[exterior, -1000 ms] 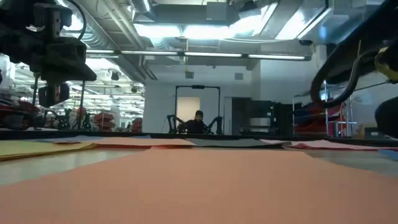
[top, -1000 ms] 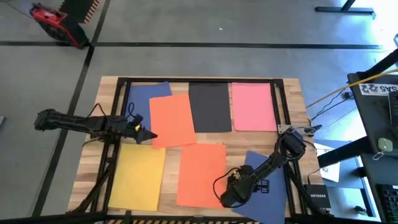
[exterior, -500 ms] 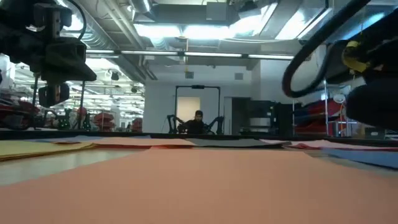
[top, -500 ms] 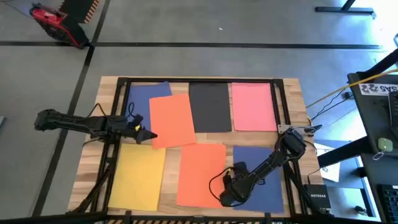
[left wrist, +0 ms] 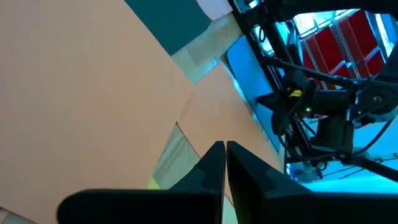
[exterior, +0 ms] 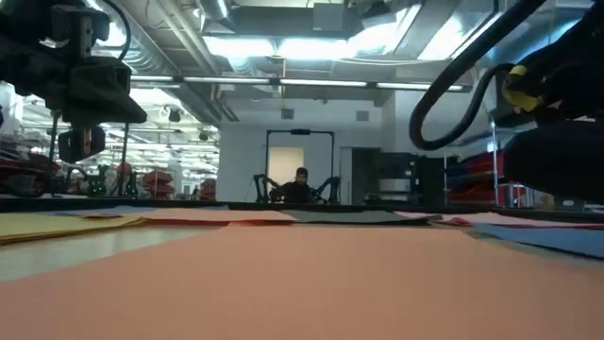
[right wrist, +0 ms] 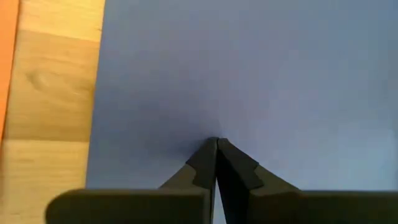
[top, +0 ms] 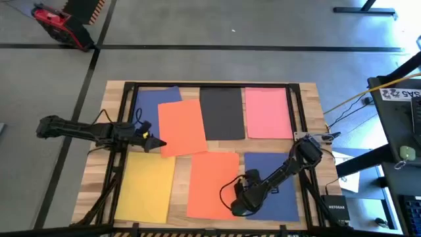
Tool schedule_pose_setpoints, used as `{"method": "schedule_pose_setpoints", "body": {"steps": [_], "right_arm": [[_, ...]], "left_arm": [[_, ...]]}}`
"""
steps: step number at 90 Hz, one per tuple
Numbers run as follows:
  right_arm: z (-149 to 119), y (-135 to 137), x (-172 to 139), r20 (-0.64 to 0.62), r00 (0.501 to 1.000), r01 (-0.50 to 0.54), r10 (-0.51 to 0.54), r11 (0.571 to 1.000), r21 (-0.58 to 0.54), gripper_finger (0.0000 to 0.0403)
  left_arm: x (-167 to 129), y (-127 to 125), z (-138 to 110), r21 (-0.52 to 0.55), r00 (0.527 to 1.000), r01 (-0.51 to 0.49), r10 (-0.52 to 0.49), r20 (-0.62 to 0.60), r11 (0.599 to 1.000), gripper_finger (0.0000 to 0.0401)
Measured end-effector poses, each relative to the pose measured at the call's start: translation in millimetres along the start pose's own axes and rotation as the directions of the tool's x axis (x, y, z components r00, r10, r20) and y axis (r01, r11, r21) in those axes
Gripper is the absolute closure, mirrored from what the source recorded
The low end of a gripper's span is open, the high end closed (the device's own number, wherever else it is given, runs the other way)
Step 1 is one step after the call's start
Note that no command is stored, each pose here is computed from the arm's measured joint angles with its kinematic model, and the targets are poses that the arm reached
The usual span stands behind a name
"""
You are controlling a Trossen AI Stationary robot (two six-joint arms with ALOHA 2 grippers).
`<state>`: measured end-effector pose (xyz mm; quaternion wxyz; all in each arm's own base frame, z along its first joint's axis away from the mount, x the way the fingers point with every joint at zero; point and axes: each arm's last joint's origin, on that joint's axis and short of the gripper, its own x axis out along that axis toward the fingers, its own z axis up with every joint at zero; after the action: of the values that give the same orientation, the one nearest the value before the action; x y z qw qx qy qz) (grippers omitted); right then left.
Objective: Organize paper
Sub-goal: Move the blue paper to the bottom right of the table, then stack the orange paper on top of the other orange paper
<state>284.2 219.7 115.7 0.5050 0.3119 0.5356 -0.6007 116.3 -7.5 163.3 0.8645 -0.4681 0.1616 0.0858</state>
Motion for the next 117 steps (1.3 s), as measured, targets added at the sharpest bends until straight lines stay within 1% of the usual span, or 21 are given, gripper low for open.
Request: {"method": "schedule_pose_setpoints", "body": {"steps": [26,35,50,56,70,76,80,87,93,97,103,111,117], "right_arm": [[3,-3,-2,0.014,1.000,0.008,-0.008,1.000,0.000,0.0403],[4,-6,-4,0.016,0.999,0.030,-0.030,1.000,0.005,0.0403],[10,-17,-17,-0.002,0.999,0.051,-0.051,0.999,0.003,0.0402],[14,-23,-25,0.002,0.999,0.054,-0.054,0.999,0.003,0.0402],[26,-40,-46,0.027,0.999,0.025,-0.025,1.000,0.002,0.0402],[31,-46,-56,0.037,0.999,-0.034,0.035,0.999,-0.034,0.0402],[35,-48,-64,0.047,0.995,-0.089,0.093,0.993,-0.084,0.0402],[42,-50,-76,0.080,0.971,-0.209,0.227,0.960,-0.185,0.0402],[49,-47,-85,0.128,0.931,-0.298,0.342,0.915,-0.272,0.0402],[54,-44,-89,0.154,0.904,-0.334,0.399,0.883,-0.330,0.0402],[64,-36,-92,0.171,0.878,-0.338,0.448,0.831,-0.441,0.0402],[78,-19,-93,0.175,0.845,-0.310,0.505,0.730,-0.608,0.0391],[90,-4,-91,0.200,0.818,-0.269,0.540,0.666,-0.696,0.0373]], "left_arm": [[0,0,0,0.006,1.000,0.000,0.000,0.000,1.000,0.0401],[0,-1,0,0.013,1.000,0.006,-0.007,0.004,1.000,0.0401],[0,-1,1,0.034,1.000,0.005,-0.005,0.001,0.999,0.0401],[-2,-6,4,0.061,1.000,0.021,-0.022,0.009,0.998,0.0401],[-8,-22,14,0.145,0.997,0.063,-0.069,0.038,0.987,0.0401],[-11,-27,17,0.174,0.996,0.071,-0.079,0.044,0.982,0.0401],[-13,-30,19,0.196,0.996,0.065,-0.075,0.042,0.978,0.0401],[-16,-34,22,0.242,0.998,0.044,-0.052,0.028,0.969,0.0401],[-20,-37,24,0.278,1.000,0.017,-0.021,0.010,0.960,0.0401],[-22,-39,25,0.303,1.000,0.003,-0.003,0.000,0.953,0.0401],[-25,-39,26,0.334,0.999,-0.029,0.034,-0.010,0.942,0.0401],[-28,-38,27,0.359,0.996,-0.075,0.085,-0.012,0.931,0.0401],[-29,-36,26,0.370,0.994,-0.100,0.112,-0.011,0.924,0.0401]]}}
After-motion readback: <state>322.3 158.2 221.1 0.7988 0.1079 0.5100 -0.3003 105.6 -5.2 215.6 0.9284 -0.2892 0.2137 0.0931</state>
